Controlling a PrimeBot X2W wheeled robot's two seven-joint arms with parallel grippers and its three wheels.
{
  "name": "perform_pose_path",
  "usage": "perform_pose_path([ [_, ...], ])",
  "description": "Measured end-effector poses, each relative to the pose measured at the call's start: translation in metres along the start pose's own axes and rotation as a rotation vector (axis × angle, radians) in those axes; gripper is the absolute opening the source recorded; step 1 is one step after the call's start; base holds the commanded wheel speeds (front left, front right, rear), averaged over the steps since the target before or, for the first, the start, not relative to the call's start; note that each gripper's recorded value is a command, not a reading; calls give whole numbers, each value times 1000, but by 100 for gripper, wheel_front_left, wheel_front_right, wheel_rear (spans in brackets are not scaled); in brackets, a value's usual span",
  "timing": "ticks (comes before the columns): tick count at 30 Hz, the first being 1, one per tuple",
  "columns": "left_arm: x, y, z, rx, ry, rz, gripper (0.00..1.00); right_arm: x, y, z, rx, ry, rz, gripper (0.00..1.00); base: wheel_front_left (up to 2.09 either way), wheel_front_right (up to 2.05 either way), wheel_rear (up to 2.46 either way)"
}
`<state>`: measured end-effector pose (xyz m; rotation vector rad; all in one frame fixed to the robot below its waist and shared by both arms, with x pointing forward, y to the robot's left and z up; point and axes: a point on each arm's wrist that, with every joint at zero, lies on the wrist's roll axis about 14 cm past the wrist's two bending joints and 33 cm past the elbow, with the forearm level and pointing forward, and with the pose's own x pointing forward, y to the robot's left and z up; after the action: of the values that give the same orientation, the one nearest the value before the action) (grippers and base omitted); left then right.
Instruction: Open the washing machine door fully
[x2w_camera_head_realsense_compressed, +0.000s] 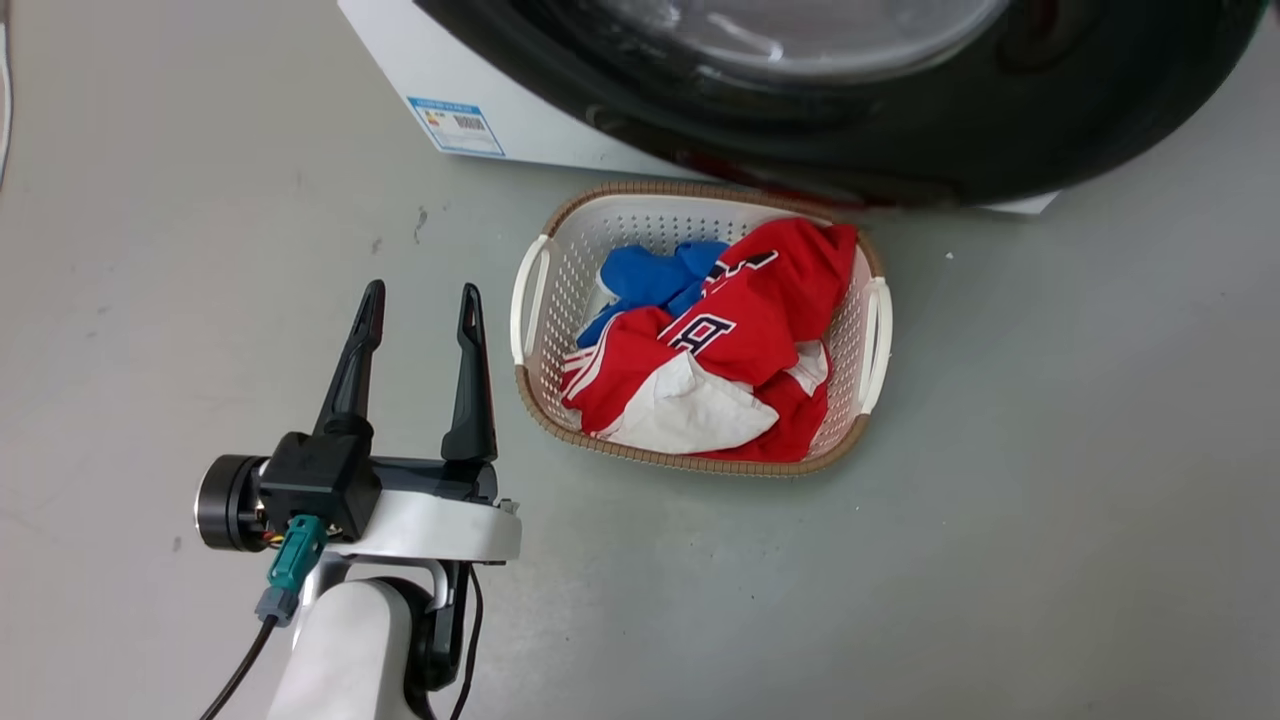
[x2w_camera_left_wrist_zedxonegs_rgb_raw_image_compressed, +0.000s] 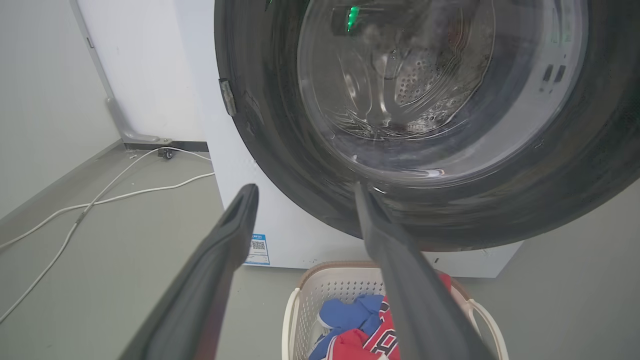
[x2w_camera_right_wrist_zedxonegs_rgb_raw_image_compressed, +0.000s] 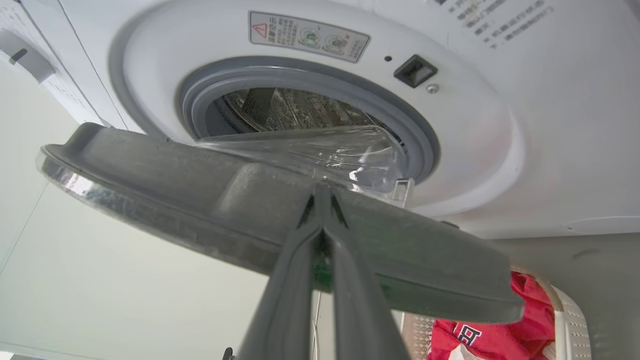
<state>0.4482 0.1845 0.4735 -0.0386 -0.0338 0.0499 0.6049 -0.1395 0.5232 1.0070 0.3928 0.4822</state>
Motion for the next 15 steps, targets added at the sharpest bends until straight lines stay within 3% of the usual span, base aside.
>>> perform_pose_path([
  [15,-17,5,17,3,-30,13,100,-56,31,-68,7,65,85,0,0,0,0],
])
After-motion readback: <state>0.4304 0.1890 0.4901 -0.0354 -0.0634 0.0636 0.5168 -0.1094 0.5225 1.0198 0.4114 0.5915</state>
